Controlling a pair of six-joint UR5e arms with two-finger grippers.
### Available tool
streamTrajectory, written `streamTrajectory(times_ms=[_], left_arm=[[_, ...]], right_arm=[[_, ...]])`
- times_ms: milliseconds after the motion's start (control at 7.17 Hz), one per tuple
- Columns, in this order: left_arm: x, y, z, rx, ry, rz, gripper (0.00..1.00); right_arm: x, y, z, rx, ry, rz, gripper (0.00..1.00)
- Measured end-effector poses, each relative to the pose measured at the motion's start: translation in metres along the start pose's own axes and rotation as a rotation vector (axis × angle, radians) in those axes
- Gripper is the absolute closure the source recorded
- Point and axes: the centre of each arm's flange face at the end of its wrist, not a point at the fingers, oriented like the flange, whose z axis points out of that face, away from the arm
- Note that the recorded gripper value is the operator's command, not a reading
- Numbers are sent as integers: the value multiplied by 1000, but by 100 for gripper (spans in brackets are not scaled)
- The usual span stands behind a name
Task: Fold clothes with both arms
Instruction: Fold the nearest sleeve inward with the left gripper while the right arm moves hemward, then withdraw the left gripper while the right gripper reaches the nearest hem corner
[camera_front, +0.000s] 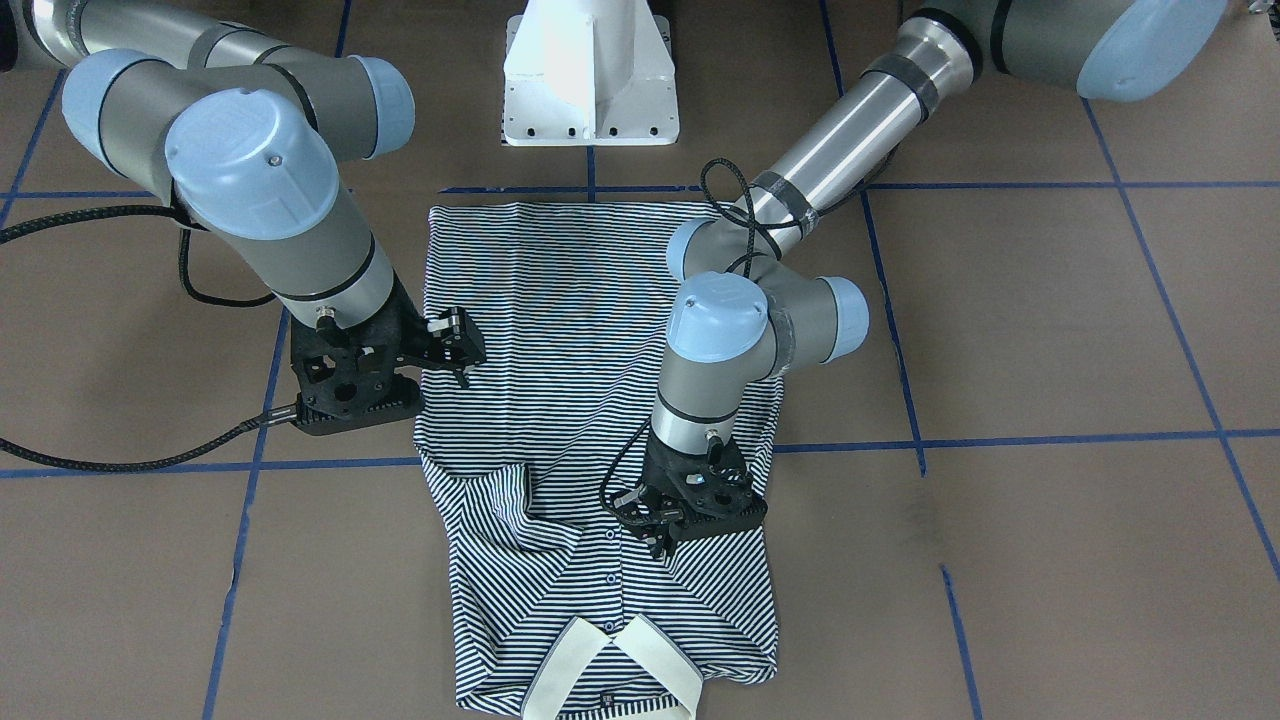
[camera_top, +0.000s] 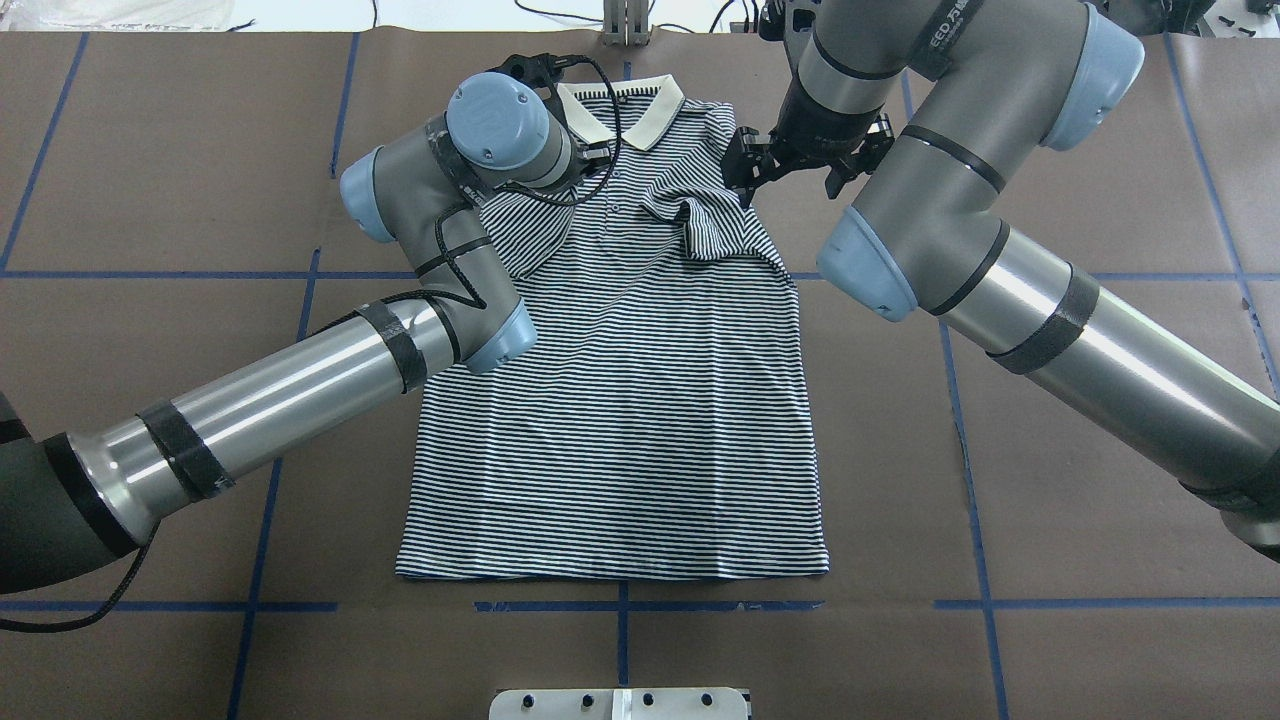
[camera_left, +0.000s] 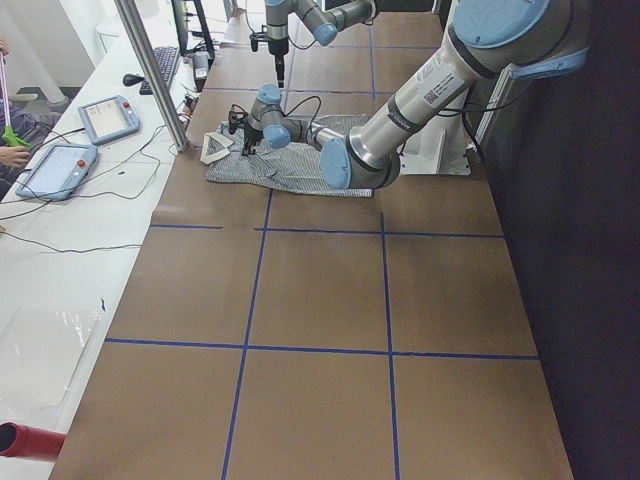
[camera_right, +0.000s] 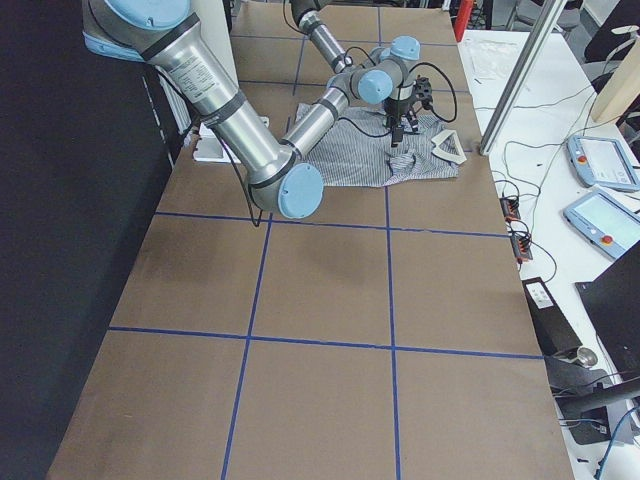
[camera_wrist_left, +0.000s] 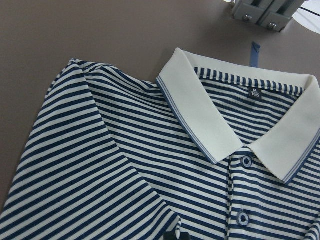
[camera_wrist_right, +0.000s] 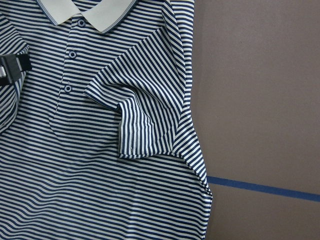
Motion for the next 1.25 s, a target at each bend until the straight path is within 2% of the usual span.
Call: streamTrajectory(times_ms=[279,418,558,697,976,1115,1255], left_arm=[[6,-2,-9,2,26,16,0],[10,0,-21,-21,45,20,0],[7,6,-38,-74,44,23,0],[-3,13,-67,-119,24,47,0],[-52,33,-138,-159,-23,157,0],[-84,43,-167,-170,-46,222,0],[-118,52,-194,-176,-55,291,0]], right_arm=[[0,2,1,-2,-2,3,0],[-4,8,1,-4,-8,18,0],[-9,23,4,-12,-20,52,0],[-13,44,7,-20,-32,91,0],[-16,105,25,-19,-20,135,0],[-21,138,41,-4,-17,147,0],[-22,171,62,30,-47,178,0]])
